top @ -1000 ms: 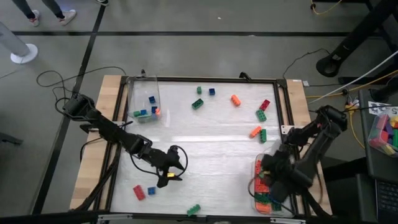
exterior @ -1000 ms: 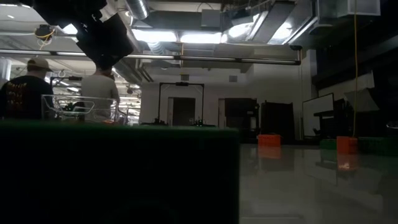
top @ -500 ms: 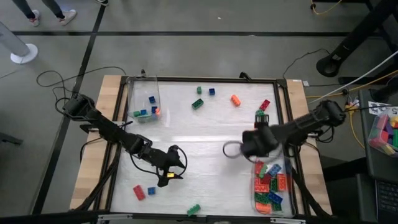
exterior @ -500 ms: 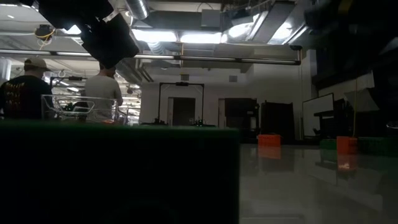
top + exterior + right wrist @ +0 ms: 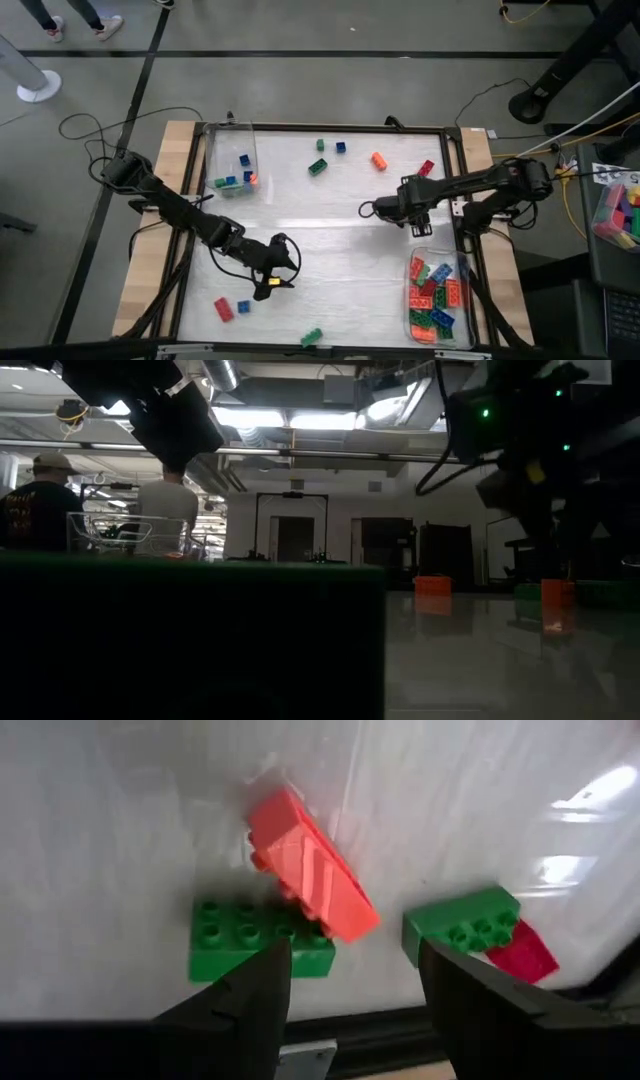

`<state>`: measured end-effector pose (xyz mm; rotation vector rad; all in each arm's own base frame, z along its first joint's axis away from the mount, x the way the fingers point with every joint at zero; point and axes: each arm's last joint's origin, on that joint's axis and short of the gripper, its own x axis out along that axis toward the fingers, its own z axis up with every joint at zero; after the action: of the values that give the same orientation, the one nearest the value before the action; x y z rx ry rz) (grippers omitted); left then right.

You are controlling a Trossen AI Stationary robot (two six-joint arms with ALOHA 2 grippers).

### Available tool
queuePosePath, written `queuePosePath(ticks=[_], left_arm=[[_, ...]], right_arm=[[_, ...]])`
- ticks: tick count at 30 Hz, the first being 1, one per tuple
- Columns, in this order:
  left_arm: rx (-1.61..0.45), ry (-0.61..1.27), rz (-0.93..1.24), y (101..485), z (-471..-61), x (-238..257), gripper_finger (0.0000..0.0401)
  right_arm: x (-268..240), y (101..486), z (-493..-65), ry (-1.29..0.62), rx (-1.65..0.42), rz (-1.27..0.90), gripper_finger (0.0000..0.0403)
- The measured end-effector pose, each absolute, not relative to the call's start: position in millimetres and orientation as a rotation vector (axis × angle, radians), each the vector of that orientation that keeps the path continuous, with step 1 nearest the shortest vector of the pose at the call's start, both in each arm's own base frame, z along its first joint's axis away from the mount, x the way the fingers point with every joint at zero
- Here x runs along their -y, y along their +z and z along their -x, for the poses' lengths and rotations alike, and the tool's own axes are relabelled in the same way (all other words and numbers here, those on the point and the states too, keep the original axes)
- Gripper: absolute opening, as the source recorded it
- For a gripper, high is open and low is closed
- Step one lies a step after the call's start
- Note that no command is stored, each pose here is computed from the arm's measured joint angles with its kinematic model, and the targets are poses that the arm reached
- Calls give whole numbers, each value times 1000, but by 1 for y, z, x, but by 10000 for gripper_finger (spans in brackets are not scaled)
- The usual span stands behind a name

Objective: Sort blocks by size
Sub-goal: Put the 8 stud orange game piece into the bottom transparent bin

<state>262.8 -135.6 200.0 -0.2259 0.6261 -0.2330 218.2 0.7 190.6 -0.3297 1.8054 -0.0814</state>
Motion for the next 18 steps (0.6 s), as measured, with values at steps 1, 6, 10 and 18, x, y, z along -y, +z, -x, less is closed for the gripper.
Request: queuePosePath(ticks=[1, 6, 10, 18], left_arm=[[-626, -233, 226, 200, -263, 136, 221], [-627, -233, 226, 200, -263, 136, 221], [-627, -233, 226, 200, -263, 136, 221], [-626, -233, 223, 200, -263, 136, 221]], right_arm=[[2, 188, -218, -69, -1801, 334, 218], [9, 175, -217, 16, -1771, 327, 218], [13, 165, -217, 36, -1734, 337, 218], [13, 151, -215, 54, -1685, 330, 213]])
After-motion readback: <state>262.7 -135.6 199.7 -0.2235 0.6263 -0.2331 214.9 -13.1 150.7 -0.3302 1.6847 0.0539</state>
